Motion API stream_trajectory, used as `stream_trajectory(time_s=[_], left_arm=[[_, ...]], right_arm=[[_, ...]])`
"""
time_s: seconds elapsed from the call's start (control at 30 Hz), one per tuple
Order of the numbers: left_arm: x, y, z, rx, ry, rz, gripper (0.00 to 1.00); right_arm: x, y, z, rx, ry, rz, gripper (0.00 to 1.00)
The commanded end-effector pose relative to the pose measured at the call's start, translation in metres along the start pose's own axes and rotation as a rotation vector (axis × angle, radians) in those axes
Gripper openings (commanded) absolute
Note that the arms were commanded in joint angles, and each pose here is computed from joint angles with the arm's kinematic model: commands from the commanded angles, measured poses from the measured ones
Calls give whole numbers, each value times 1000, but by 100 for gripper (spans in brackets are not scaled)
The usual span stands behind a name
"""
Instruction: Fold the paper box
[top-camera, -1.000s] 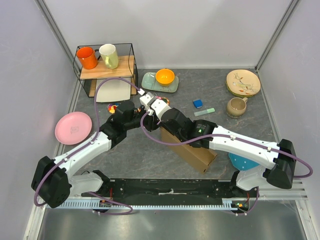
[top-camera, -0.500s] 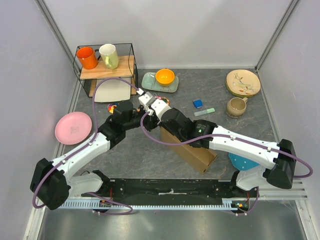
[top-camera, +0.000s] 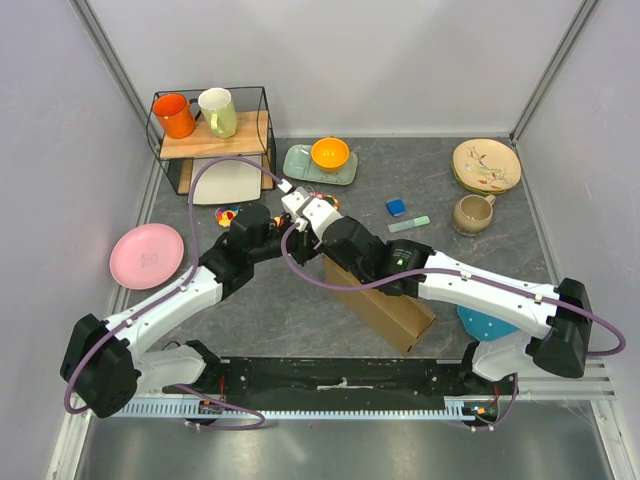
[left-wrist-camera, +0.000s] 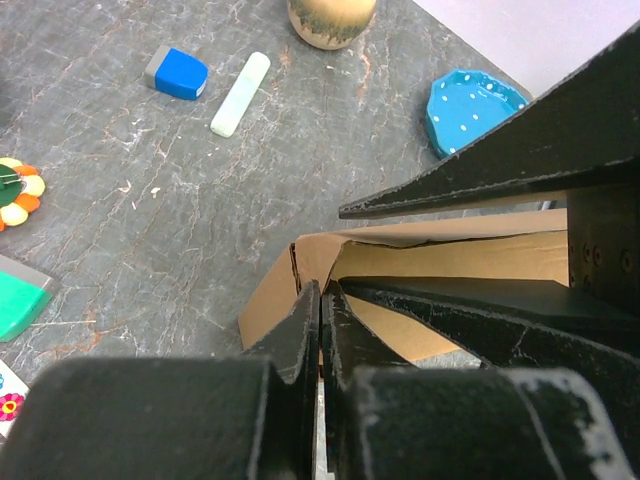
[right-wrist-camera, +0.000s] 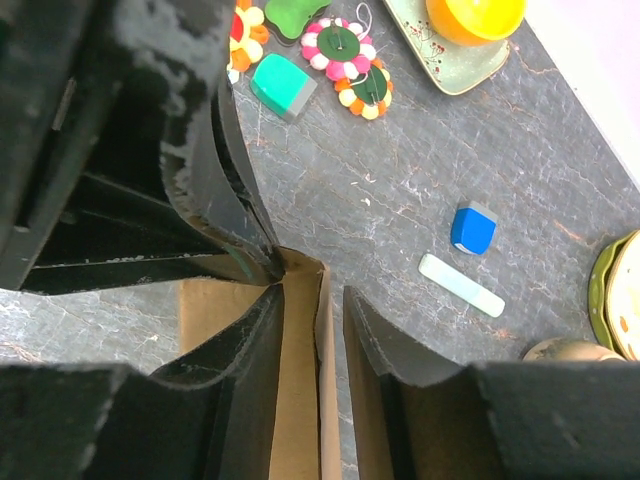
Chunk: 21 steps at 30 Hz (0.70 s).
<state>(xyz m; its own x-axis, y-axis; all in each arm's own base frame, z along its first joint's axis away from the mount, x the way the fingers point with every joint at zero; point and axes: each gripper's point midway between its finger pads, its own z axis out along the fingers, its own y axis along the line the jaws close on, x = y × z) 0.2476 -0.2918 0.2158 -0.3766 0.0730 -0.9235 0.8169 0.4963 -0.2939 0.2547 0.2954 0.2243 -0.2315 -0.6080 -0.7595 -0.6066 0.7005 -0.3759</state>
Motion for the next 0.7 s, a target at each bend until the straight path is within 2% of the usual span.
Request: stream_trajectory(time_s=[0.0, 0.13, 0.27, 0.37, 0.43, 0.53, 0.67], left_arm=[[33, 4, 4, -18, 90, 35, 2], [35, 3, 4, -23, 92, 26, 4], [26, -2, 1, -13, 71, 36, 10], [27, -4, -1, 2, 78, 46, 8], [32, -5, -2, 8, 91, 45, 4], [40, -4, -2, 10, 105, 31, 2], [49, -5, -2, 15, 116, 10, 2]], right_arm=[[-10, -2, -2, -6, -36, 37, 38], [-4, 0, 0, -7, -27, 35, 31], [-2, -2, 0, -3, -27, 38, 30], [-2, -2, -1, -3, -28, 41, 28], [-2, -3, -1, 5, -26, 42, 28], [0, -5, -2, 12, -27, 56, 36], [1, -6, -3, 13, -27, 74, 42]])
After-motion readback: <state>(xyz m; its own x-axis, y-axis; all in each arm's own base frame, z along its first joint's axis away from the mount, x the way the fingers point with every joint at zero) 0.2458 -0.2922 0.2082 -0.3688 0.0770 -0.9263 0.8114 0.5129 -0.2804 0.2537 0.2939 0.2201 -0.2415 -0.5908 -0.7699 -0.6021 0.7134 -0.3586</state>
